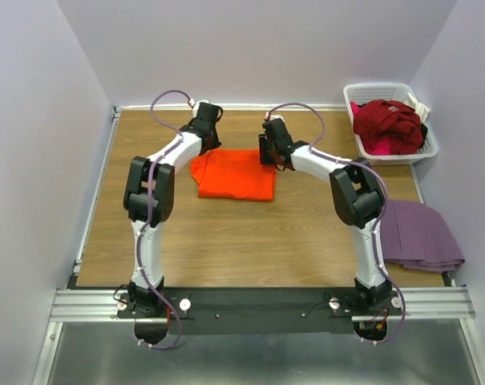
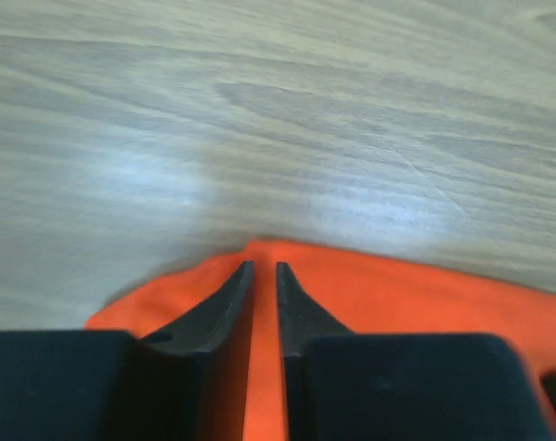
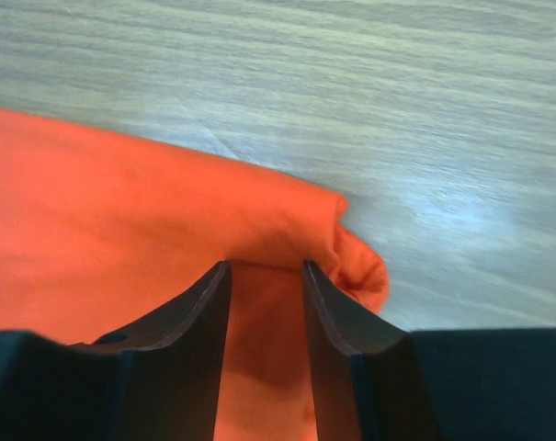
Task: Fold and stack the t-shirts
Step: Fold the long partially folded tshirt into a neat square, then put the neatly folded tshirt into the corner of the board with the left arm
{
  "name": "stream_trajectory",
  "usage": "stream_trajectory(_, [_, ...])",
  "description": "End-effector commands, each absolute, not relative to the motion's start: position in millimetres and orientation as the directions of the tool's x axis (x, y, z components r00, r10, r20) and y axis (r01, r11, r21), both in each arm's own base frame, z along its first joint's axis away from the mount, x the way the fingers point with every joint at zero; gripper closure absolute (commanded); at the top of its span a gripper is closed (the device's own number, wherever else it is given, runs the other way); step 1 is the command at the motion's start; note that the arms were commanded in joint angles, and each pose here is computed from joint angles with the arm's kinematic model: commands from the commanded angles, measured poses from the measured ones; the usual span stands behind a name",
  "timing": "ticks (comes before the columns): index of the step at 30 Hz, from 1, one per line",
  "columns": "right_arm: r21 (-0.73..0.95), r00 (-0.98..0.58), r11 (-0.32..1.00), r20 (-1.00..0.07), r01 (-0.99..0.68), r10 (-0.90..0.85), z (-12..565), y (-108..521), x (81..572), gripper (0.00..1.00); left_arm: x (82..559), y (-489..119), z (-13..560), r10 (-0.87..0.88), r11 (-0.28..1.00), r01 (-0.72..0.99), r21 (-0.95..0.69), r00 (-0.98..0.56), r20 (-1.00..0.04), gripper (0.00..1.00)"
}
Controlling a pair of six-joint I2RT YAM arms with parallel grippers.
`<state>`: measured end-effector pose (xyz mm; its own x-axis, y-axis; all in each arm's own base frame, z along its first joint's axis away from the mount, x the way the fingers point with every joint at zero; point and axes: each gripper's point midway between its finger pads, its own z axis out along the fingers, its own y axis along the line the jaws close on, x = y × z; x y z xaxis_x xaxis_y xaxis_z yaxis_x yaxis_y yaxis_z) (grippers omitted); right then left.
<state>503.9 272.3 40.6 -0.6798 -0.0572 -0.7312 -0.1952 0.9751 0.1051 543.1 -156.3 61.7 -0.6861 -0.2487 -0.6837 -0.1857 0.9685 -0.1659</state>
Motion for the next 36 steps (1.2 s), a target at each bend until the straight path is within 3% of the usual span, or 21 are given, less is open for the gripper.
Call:
stream_trajectory(1, [0.066,-0.615,0.985,-0.787,-0.162,-0.048,96.6,250.6,502.4,0.47,530.5,-134.4,139.7,-0.245,0.970,-0.152,-0.192,-0.577,-0.779,0.55])
stream_trajectory(3, [0.061,-0.615,0.984,-0.787,-0.165,-0.055,99.9,246.7,495.9,0.38,520.2,-126.8,145.3,-0.238,0.971,-0.139,-0.194,-0.578,-0.780,0.42])
stream_trajectory(5, [0.064,-0.604,0.984,-0.796,-0.164,-0.049,111.0,243.4,491.2,0.31,505.5,-129.9,133.3,-0.225,0.972,-0.093,-0.215,-0.623,-0.749,0.39])
stream_trajectory(11, [0.092,-0.633,0.982,-0.774,-0.166,-0.035,107.6,235.7,466.1,0.29,483.9,-146.8,117.7,-0.019,0.972,0.157,-0.177,-0.695,-0.719,0.38])
stream_trajectory(15, [0.118,-0.642,0.976,-0.766,-0.181,-0.027,109.9,235.6,454.1,0.29,482.5,-147.2,101.5,0.023,0.956,0.220,-0.195,-0.718,-0.696,0.37])
stream_trajectory(24, [0.142,-0.656,0.971,-0.754,-0.193,-0.020,109.4,235.1,442.0,0.29,476.5,-110.8,67.5,-0.073,0.977,0.065,-0.201,-0.787,-0.613,0.37])
stream_trajectory(36, [0.143,-0.667,0.971,-0.745,-0.190,-0.021,104.9,232.1,435.2,0.29,451.1,-144.0,59.9,-0.091,0.913,0.166,-0.372,-0.808,-0.582,0.35])
